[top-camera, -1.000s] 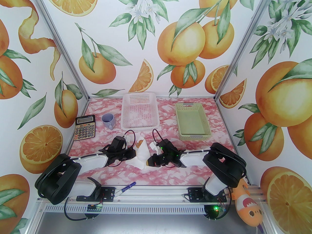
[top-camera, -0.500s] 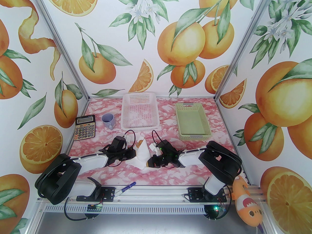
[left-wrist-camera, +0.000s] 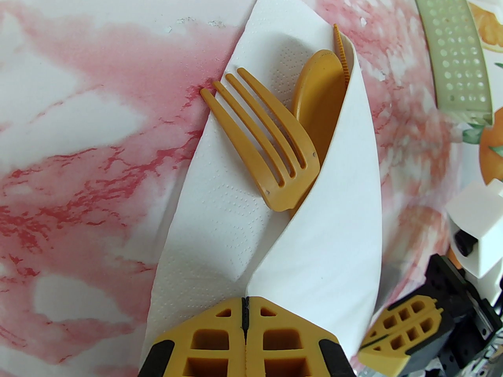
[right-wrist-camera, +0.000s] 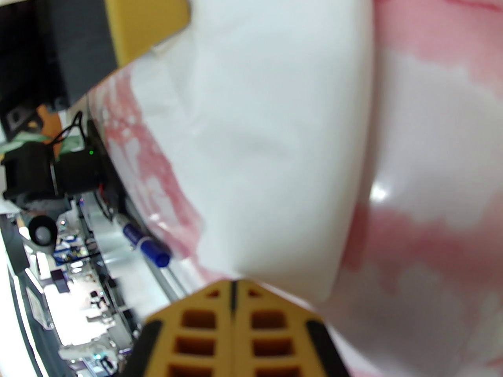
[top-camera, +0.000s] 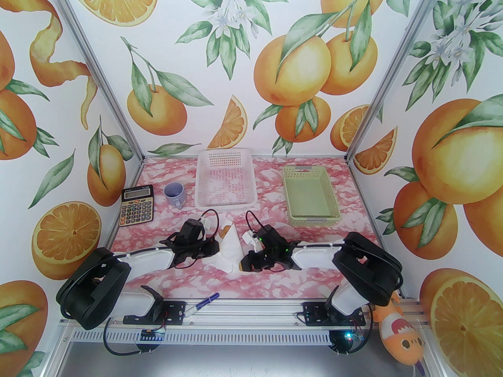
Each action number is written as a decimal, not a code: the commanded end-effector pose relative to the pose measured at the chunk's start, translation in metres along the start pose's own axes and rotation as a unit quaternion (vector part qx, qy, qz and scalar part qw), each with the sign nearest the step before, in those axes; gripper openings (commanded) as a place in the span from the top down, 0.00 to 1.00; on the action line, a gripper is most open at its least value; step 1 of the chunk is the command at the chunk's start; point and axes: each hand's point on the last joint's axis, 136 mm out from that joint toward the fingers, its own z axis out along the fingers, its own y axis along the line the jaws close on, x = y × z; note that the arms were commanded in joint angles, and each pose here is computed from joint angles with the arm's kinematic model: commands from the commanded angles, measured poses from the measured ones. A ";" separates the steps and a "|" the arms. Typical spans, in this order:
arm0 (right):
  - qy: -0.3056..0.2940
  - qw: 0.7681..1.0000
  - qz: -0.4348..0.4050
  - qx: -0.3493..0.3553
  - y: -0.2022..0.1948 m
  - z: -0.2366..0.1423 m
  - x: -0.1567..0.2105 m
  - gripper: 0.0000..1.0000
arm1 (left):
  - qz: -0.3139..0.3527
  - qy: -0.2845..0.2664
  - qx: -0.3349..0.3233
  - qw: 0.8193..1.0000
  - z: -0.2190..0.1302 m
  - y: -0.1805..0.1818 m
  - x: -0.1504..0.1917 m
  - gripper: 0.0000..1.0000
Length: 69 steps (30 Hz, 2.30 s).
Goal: Place the utensils on the paper napkin and roll it up
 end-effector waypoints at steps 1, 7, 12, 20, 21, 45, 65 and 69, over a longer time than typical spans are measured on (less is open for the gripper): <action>-0.035 0.999 -0.036 0.020 0.016 -0.016 -0.023 0.98 | -0.003 0.013 -0.042 0.999 0.001 0.017 0.009 1.00; -0.098 0.981 -0.094 0.136 0.008 -0.039 -0.060 0.77 | -0.007 0.012 -0.031 0.999 0.003 0.015 0.010 1.00; -0.133 0.954 -0.135 0.233 -0.007 -0.042 -0.083 0.59 | -0.015 0.015 -0.021 1.000 0.006 0.014 0.013 1.00; -0.159 0.929 -0.177 0.283 -0.009 -0.020 -0.109 0.40 | -0.015 0.017 -0.024 0.999 0.006 0.016 0.014 1.00; -0.161 0.928 -0.182 0.282 -0.008 -0.016 -0.111 0.39 | -0.015 0.017 -0.025 0.999 0.006 0.016 0.015 1.00; -0.070 0.912 -0.215 0.343 -0.043 0.032 -0.098 0.34 | -0.015 0.020 -0.028 0.999 0.004 0.019 0.018 1.00; -0.093 0.868 -0.247 0.420 -0.054 0.002 -0.105 0.26 | -0.016 0.022 -0.034 0.999 0.003 0.021 0.020 1.00; -0.092 0.872 -0.243 0.416 -0.054 0.004 -0.104 0.26 | -0.016 0.024 -0.038 0.999 0.003 0.023 0.021 1.00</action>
